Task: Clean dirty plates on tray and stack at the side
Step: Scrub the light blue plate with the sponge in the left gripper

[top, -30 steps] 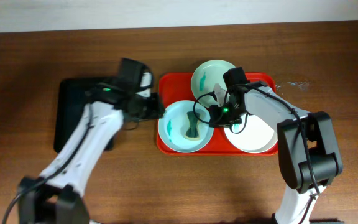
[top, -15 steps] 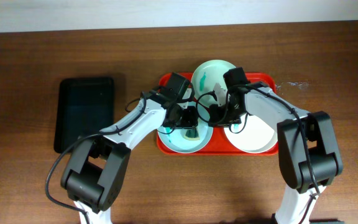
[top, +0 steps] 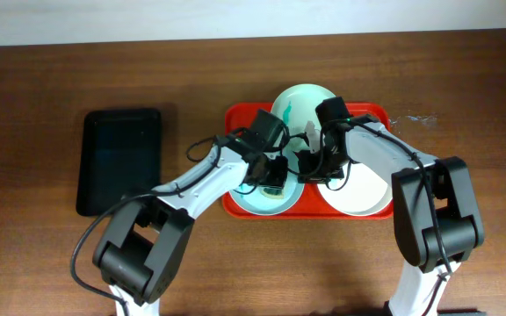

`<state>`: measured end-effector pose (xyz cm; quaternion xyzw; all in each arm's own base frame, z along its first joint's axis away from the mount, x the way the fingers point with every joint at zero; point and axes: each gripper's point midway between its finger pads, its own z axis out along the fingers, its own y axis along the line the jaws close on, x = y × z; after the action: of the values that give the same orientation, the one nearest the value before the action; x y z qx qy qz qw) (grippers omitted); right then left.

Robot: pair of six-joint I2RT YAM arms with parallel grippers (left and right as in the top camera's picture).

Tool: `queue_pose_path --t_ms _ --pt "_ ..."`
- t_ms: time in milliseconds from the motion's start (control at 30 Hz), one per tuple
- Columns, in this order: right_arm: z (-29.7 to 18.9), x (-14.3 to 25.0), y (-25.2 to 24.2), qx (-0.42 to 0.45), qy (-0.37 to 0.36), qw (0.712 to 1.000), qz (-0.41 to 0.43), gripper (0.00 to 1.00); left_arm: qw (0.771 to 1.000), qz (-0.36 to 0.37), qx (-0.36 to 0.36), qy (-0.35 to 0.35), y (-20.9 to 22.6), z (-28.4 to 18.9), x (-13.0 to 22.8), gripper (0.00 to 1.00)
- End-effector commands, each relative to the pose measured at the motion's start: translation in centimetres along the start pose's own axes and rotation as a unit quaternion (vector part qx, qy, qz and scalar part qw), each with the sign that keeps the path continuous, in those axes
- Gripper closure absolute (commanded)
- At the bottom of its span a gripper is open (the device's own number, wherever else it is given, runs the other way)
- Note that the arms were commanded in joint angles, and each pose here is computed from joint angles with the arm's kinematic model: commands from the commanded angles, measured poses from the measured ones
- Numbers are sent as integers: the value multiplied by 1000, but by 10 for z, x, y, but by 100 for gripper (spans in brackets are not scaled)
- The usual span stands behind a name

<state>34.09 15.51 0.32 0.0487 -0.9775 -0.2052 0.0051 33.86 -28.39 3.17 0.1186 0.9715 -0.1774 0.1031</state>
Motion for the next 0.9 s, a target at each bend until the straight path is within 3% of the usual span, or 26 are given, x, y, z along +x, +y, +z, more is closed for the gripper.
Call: queue_pose_path --t_ms 0,200,333,467,633,767,867 --pt "2 -1 -7 25 1 1000 4 91 1000 2 -25 -4 8 5 1 58" --pt "2 -1 -7 25 1 1000 4 91 1000 -1 -27 2 8 7 4 70" --pt "2 -1 -7 25 1 1000 4 91 999 -4 -33 31 7 31 21 63" --pt "2 -1 -7 25 1 1000 4 91 999 -6 -35 30 9 33 19 100" --pt "2 -1 -7 25 1 1000 4 90 994 -31 -109 2 53 21 3 100" --pt "2 -1 -7 25 1 1000 4 90 969 -61 -240 -12 124 -3 -3 100" --pt "2 -1 -7 25 1 1000 4 90 957 -79 -278 -14 148 -20 -9 100"
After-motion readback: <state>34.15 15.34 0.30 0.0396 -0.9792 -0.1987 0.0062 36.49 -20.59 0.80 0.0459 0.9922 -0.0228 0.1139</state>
